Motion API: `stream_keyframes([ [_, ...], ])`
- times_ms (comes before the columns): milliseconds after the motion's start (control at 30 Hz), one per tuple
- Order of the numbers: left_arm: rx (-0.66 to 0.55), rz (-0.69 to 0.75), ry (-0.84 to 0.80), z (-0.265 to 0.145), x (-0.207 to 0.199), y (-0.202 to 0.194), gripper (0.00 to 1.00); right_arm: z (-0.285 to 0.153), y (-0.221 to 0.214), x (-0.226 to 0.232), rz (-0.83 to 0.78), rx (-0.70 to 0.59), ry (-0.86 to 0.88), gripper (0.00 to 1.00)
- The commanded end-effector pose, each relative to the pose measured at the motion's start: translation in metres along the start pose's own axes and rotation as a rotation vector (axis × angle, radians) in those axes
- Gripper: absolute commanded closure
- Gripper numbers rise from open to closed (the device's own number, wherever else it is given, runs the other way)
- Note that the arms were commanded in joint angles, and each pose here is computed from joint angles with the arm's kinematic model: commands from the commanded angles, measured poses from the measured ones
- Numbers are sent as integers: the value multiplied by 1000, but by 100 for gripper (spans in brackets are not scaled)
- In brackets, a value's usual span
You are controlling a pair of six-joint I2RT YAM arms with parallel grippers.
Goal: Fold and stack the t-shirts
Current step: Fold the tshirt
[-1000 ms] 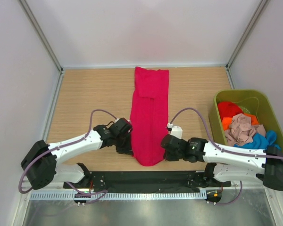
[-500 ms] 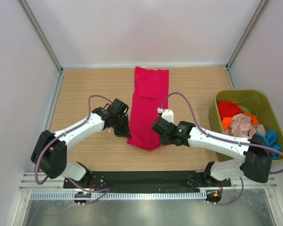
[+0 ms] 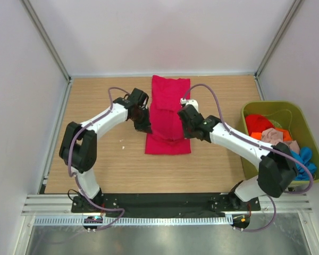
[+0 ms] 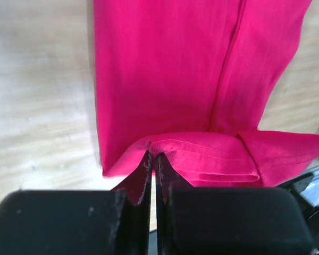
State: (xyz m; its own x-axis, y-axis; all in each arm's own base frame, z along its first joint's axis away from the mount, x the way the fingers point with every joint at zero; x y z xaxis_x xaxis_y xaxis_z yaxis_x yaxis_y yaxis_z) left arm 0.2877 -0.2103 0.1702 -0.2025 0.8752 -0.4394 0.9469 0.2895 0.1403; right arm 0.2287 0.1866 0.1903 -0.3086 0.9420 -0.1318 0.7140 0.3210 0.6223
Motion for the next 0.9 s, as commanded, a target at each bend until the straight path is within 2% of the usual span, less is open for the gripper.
stream_keyframes([
  [0,-32,11,-7,0,-6,31,100,16,37,-6,-13,-94,17,99],
  [167,-84,-5,-9,-3,-11,71,100,48,56,-16,-14,-75,6,99],
  [267,-55,-16,9,8,-6,86,100,65,67,-21,-10,-58,2,99],
  [433,-74,-15,-23,13,-6,113,100,85,79,-29,19,-23,-38,99],
  [667,-14,-33,-82,30,-8,122,100,104,88,-37,41,40,-41,99],
  [867,-3,-21,-155,31,-15,124,100,99,89,-45,109,51,-52,99],
])
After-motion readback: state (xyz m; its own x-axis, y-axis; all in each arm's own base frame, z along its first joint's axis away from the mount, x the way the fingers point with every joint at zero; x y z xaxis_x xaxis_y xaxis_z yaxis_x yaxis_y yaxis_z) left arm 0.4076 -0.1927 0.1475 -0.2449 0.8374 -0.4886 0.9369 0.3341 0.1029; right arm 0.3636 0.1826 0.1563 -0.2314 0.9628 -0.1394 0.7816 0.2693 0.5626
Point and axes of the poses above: each gripper's point midway between its finger pads, its own z axis out along the fingers, its own x axis along the line the jaws close on, y = z × x, the point moved 9 cm from there along -z, back along the fingers, and after that the axes turned 11 degrees about -z, right-handed, at the moved point
